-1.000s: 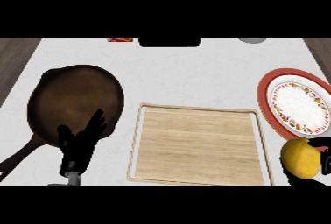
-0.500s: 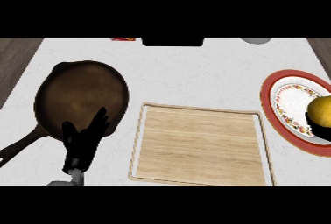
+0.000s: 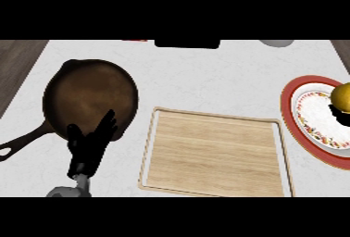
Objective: Pick the lemon from the tray and place it in the plate
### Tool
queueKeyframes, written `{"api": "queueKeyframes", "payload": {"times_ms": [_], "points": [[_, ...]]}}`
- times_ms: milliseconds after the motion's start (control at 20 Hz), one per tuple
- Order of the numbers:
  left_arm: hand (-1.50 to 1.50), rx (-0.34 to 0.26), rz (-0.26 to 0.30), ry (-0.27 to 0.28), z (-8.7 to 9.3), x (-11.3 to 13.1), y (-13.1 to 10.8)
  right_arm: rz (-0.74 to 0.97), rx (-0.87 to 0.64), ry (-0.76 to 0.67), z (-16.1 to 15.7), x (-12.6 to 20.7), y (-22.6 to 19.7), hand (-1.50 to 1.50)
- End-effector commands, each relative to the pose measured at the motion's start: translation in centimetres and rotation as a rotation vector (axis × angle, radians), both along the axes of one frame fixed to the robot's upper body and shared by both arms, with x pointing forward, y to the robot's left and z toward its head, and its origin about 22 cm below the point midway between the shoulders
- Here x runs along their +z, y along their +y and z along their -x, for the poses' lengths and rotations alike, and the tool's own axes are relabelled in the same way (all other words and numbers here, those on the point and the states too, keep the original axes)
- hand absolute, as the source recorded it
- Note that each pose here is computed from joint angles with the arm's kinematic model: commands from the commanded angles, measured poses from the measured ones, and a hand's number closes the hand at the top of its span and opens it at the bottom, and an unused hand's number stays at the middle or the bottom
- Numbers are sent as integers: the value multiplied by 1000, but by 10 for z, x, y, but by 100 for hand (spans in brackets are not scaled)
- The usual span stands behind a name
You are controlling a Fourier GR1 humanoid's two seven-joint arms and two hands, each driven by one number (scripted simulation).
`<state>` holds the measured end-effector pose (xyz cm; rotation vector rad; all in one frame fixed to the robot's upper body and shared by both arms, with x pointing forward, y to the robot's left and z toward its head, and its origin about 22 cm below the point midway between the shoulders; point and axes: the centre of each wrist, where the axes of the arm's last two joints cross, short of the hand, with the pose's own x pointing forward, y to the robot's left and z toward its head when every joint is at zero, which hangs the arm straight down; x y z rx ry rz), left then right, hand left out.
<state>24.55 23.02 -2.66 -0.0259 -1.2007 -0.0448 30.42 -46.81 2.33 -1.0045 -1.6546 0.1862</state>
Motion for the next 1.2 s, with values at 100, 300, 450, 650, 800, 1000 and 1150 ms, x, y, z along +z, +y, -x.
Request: {"api": "queueKeyframes", "payload": {"times_ms": [100,300,450,650,800,1000,1150], "points": [[0,-39,3,-9,-6,-2,-3,65,45,300,-4,-6,-11,-150],[0,-29,17,5,3,-7,-15,-19,156,249,-8,-12,-8,-150],[0,-24,-3,0,6,-2,0,-100,208,151,-12,-26,7,-150],[0,-1,3,8,3,-3,-3,-255,213,-43,-12,-19,-1,-150],[0,1,4,-15,-3,0,-1,-327,188,-66,-5,-16,-13,-150],[0,-8,5,-11,0,-5,-3,-421,183,-61,20,-3,-48,-150],[0,0,2,-14,13,-10,6,-464,250,-8,35,10,-69,-150]]}}
